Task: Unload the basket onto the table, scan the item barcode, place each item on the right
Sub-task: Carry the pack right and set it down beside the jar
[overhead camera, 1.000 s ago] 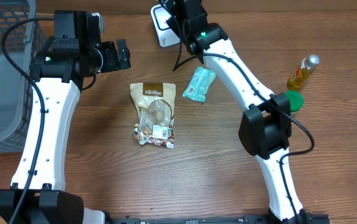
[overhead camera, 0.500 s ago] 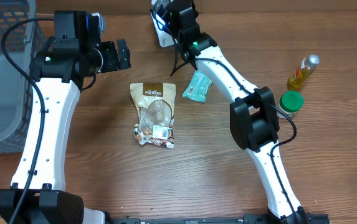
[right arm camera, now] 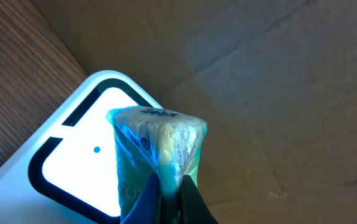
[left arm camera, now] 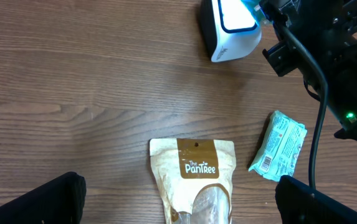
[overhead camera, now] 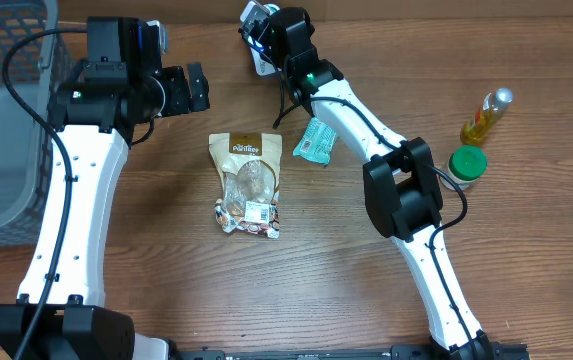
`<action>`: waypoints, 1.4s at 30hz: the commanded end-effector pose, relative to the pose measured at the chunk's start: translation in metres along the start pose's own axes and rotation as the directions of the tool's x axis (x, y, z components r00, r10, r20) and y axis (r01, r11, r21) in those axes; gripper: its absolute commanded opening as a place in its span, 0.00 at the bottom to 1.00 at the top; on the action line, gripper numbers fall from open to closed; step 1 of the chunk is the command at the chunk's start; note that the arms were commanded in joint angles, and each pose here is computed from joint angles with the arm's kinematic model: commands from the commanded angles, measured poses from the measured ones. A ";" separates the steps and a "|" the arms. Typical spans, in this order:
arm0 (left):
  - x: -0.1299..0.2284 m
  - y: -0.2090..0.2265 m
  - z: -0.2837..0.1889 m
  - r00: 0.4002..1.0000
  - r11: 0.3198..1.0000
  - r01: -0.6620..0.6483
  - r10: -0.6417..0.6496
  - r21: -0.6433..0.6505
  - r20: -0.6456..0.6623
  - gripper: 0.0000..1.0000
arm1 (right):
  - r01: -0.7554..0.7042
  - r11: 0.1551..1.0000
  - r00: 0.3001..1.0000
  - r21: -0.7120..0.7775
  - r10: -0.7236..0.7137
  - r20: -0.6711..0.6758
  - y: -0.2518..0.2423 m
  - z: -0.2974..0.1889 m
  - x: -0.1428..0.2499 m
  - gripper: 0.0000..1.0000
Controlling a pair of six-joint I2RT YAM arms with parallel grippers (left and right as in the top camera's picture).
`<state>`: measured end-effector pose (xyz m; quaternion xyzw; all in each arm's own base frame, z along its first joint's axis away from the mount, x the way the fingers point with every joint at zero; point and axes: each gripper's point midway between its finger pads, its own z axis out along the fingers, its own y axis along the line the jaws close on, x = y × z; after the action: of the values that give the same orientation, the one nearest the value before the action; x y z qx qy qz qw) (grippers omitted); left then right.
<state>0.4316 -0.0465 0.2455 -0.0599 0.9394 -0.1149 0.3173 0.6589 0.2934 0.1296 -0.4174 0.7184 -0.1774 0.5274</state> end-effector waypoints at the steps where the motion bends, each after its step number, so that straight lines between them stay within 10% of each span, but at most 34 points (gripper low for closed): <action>1: -0.004 -0.003 -0.003 1.000 1.000 -0.029 0.028 0.003 0.013 1.00 | -0.065 0.995 0.998 0.080 0.064 0.017 -0.034 -0.014 -0.017 0.04; 13: -0.004 -0.003 -0.003 1.000 1.000 -0.029 0.028 0.003 0.013 1.00 | -0.487 0.870 0.873 0.076 0.487 0.014 -0.143 -0.142 -0.065 0.04; 19: -0.004 -0.003 -0.003 1.000 1.000 -0.029 0.028 0.003 0.013 1.00 | -0.703 0.699 0.637 0.133 0.702 -0.318 -0.134 -0.198 0.015 0.04; 26: -0.004 -0.003 -0.002 1.000 1.000 -0.028 0.028 0.003 0.012 1.00 | -0.774 0.610 0.311 0.168 0.598 -0.738 -0.085 -0.243 0.140 0.04; 34: -0.004 -0.003 -0.003 1.000 1.000 -0.028 0.028 0.003 0.013 0.99 | -0.794 0.470 -0.048 0.385 0.583 -0.811 -0.059 -0.259 0.272 0.04; 42: -0.004 -0.003 -0.003 1.000 1.000 -0.028 0.028 0.003 0.013 1.00 | -0.840 0.366 -0.125 0.400 0.587 -0.800 -0.038 -0.252 0.303 0.04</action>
<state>0.4316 -0.0465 0.2455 -0.0599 0.9394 -0.1149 0.3173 0.4161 -0.0249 0.0677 0.1443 0.9891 0.0218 0.0194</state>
